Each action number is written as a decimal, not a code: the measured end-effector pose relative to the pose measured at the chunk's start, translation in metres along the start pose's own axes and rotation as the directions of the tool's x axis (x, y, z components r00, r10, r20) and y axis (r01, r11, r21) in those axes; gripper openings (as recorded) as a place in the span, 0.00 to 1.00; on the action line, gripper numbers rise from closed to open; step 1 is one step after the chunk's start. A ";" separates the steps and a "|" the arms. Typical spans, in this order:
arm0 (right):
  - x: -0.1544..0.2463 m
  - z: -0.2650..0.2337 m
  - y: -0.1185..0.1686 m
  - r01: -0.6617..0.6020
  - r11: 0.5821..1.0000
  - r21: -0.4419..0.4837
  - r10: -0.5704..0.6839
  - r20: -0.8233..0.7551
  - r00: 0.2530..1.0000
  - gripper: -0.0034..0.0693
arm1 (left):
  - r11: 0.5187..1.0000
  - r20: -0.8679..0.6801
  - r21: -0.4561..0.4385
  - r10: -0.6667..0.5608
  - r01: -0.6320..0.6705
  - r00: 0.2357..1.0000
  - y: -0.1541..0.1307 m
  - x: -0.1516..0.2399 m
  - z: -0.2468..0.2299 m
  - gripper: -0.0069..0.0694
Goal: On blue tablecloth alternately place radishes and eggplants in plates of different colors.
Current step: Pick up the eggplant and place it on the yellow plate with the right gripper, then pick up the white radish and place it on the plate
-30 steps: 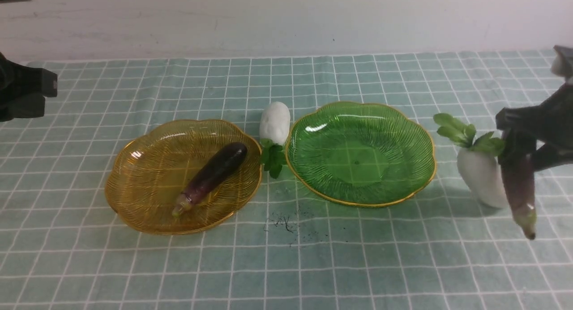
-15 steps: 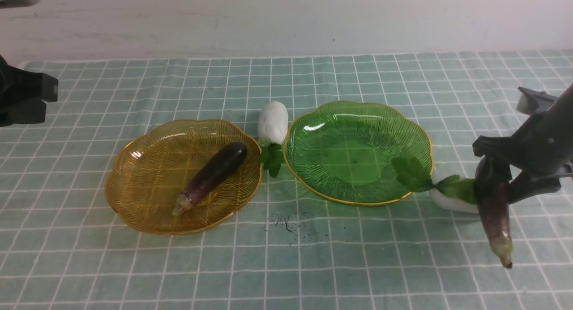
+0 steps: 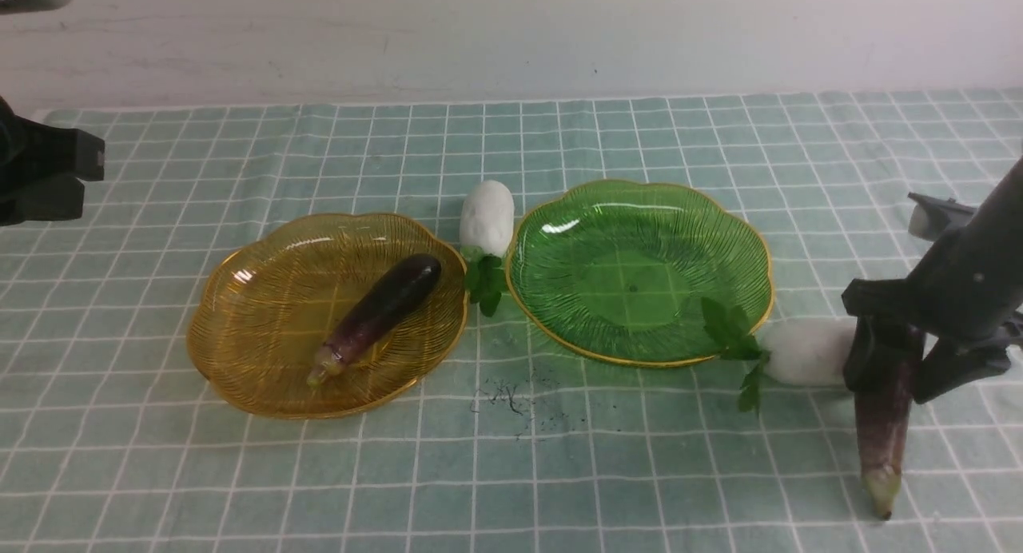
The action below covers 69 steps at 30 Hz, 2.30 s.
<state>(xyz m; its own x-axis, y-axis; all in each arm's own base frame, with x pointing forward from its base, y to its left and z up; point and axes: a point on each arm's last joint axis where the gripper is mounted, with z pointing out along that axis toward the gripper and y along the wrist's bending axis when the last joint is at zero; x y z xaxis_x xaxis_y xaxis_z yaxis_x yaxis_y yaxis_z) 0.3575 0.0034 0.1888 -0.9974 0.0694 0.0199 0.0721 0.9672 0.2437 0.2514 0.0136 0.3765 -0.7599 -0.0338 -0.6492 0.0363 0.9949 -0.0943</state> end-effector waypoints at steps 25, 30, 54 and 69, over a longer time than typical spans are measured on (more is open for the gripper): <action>0.041 -0.098 0.109 0.270 0.922 -0.276 -0.169 0.342 0.925 0.55 | 1.000 0.004 0.023 -0.016 0.016 1.000 -0.002 0.000 0.000 0.08; 0.032 -0.077 0.214 0.484 0.798 -0.360 -0.305 0.451 0.839 0.55 | 1.000 0.002 0.023 -0.017 0.017 1.000 -0.002 0.000 0.000 0.08; -0.034 0.071 0.385 0.440 0.694 -0.570 -0.197 0.437 0.877 0.69 | 0.999 -0.015 0.034 -0.007 0.007 1.000 -0.007 0.010 -0.022 0.08; -0.069 -0.094 0.292 0.560 0.731 -0.391 -0.281 0.575 0.768 0.23 | 0.994 0.000 0.105 0.019 -0.019 1.000 -0.021 0.006 -0.016 0.08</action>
<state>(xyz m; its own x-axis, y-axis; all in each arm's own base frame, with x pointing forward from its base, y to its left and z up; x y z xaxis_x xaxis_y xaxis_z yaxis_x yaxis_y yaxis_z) 0.4472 0.2579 0.3501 -0.7880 -0.0777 -0.6108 -0.5045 0.6501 0.5682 0.2360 -0.0062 0.3865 -0.7589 -0.0146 -0.6511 0.1191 0.9798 -0.1609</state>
